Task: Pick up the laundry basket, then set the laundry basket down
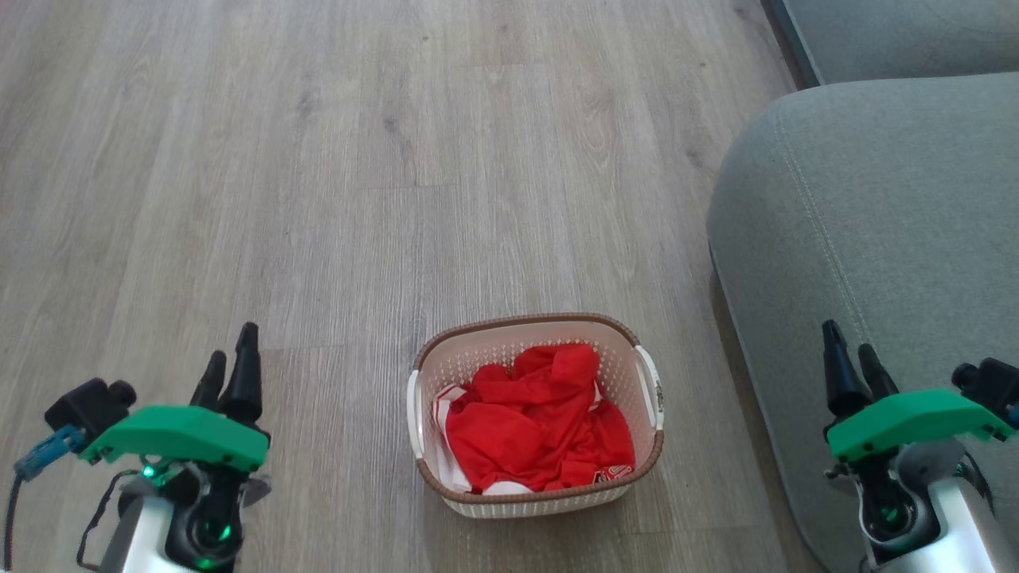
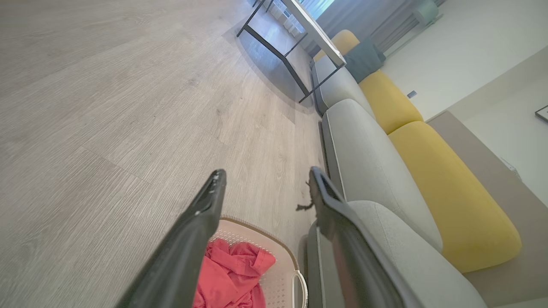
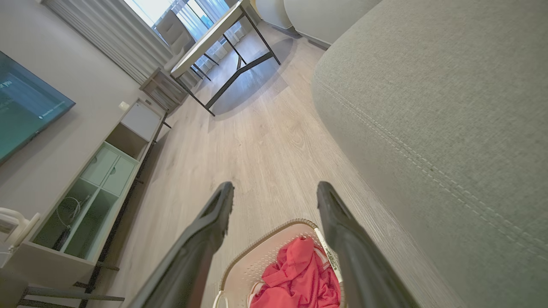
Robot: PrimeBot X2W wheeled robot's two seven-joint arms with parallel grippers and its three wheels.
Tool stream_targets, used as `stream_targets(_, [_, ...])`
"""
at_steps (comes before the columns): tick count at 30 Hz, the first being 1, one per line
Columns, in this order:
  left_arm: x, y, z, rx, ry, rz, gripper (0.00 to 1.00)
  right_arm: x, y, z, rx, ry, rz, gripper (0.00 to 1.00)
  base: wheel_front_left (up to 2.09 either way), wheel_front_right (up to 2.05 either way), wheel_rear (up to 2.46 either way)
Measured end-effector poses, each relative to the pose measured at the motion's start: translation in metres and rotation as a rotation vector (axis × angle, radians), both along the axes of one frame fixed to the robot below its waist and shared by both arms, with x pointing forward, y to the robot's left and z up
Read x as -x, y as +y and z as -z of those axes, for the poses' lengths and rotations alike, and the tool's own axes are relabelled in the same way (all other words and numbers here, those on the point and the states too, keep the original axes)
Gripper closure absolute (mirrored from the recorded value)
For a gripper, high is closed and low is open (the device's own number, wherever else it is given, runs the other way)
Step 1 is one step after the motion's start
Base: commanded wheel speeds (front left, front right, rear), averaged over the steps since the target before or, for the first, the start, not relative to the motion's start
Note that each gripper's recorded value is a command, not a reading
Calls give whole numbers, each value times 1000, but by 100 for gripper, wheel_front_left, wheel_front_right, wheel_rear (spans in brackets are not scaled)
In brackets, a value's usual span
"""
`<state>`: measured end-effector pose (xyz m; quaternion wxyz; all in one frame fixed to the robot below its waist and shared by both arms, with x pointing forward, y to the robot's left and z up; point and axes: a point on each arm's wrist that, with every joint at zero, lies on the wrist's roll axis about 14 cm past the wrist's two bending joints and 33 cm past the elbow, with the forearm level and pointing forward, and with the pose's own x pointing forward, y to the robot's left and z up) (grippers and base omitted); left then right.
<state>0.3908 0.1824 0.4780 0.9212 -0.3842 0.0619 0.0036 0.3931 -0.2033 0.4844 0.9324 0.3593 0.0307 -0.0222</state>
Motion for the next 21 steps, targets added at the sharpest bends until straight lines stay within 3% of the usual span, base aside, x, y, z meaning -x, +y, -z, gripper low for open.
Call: stream_targets(21, [-9, -5, -11, -221, -60, 47, 0, -12, 2, -14, 244, -51, -41, 0, 0, 0, 0])
